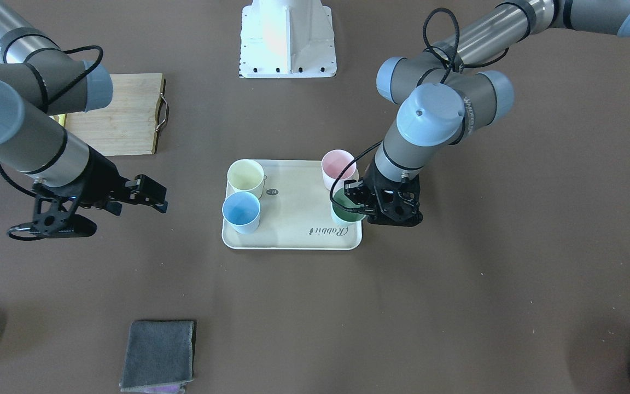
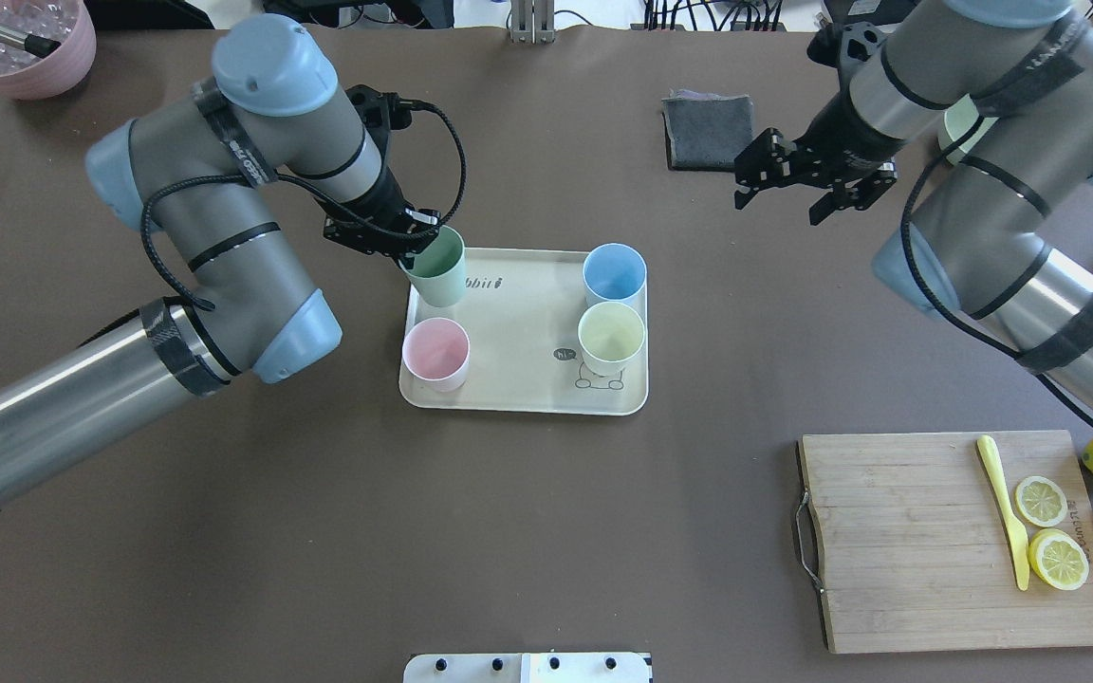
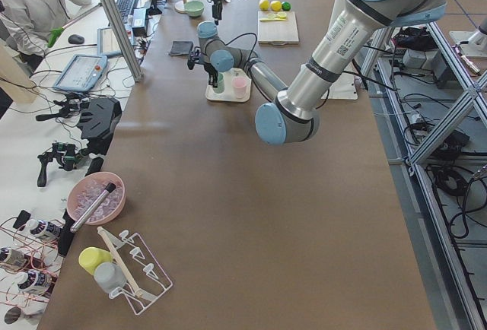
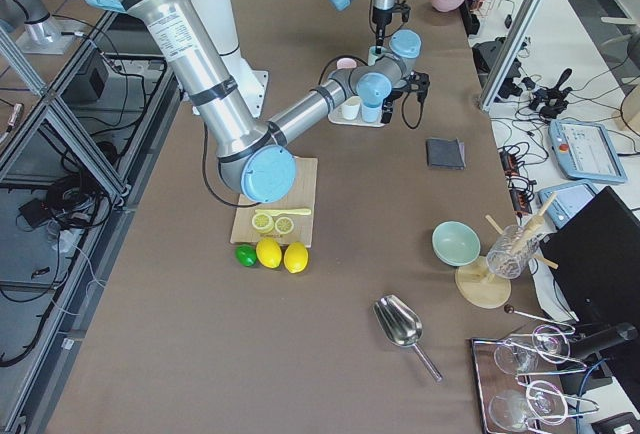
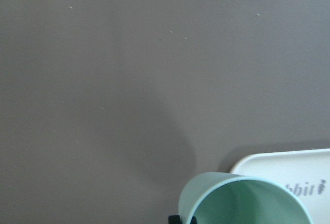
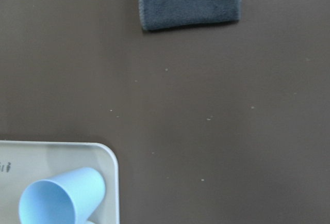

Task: Place all cups on tray

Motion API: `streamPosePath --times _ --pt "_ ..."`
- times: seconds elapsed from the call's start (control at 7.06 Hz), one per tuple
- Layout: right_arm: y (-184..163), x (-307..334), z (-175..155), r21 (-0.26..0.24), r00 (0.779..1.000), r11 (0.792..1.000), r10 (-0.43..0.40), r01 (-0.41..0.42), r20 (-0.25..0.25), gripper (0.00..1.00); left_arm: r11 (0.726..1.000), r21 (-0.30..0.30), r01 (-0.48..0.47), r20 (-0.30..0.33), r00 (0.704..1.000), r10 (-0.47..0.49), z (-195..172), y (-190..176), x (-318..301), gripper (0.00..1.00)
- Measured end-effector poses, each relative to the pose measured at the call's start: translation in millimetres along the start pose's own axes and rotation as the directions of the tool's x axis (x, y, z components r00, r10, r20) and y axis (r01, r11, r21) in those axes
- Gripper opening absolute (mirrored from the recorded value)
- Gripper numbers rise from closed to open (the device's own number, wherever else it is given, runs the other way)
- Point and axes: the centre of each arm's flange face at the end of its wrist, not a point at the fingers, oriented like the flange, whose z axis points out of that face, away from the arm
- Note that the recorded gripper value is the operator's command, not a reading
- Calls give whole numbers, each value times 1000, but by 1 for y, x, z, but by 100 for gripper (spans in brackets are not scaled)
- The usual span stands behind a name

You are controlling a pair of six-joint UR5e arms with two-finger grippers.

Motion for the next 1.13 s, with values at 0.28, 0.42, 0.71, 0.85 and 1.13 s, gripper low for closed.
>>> streamPosePath --times 0.28,0.42,0.71,0.85,1.13 --pt "4 52 -14 18 999 999 -38 38 -26 100 1000 19 -9 11 1000 9 15 17 27 1" --pt "5 61 -16 20 999 999 -43 43 -31 100 1000 26 -16 17 1000 16 16 15 27 0" --pt "6 65 -17 19 998 999 -44 45 -33 100 999 41 -31 37 999 29 17 -4 14 72" --pt "6 65 -17 20 998 999 -45 45 -34 100 998 49 -33 36 999 31 19 -10 13 98" --pt "7 64 -20 24 998 999 -46 47 -32 100 998 61 -32 29 999 30 15 -16 13 99"
